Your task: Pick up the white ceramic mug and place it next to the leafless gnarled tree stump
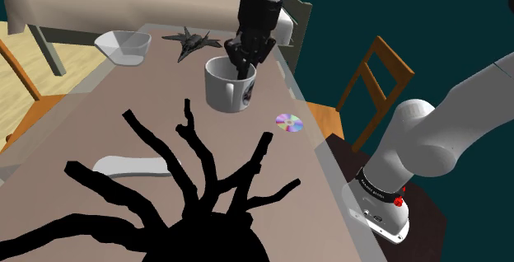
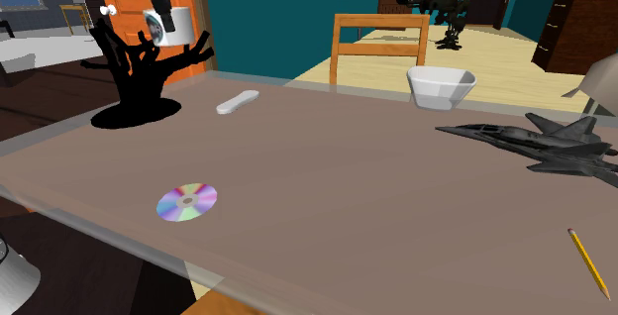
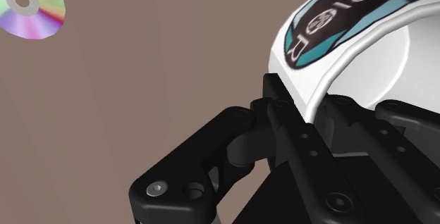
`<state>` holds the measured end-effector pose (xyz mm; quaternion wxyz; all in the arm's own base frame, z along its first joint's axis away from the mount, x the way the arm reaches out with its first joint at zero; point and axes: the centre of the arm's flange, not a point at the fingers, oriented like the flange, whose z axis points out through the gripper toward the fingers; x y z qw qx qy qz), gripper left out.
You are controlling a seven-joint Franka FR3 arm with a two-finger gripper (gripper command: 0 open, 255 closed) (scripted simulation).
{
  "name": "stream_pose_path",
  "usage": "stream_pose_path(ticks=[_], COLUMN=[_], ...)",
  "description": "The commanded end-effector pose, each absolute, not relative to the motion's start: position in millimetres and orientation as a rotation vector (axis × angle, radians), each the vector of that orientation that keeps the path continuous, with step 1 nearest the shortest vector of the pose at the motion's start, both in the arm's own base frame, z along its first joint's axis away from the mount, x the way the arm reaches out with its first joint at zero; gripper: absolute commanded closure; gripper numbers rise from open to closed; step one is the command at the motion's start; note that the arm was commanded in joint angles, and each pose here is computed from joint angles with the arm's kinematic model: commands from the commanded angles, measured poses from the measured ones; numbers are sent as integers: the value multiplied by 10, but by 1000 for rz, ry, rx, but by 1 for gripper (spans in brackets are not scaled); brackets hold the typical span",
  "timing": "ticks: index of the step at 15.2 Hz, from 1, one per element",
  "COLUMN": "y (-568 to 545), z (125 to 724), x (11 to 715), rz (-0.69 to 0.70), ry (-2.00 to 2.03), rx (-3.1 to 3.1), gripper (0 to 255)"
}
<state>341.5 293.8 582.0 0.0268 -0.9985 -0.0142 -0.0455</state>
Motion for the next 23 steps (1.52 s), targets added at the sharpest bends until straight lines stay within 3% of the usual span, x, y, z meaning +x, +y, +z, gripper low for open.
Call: stream_pose_path(ticks=[1, 23], y=[2945, 2945], z=[5713, 4552], x=[3415, 3415], rz=[-141, -141], ry=[-44, -44], rx=[-3084, -3084], gripper=[255, 255])
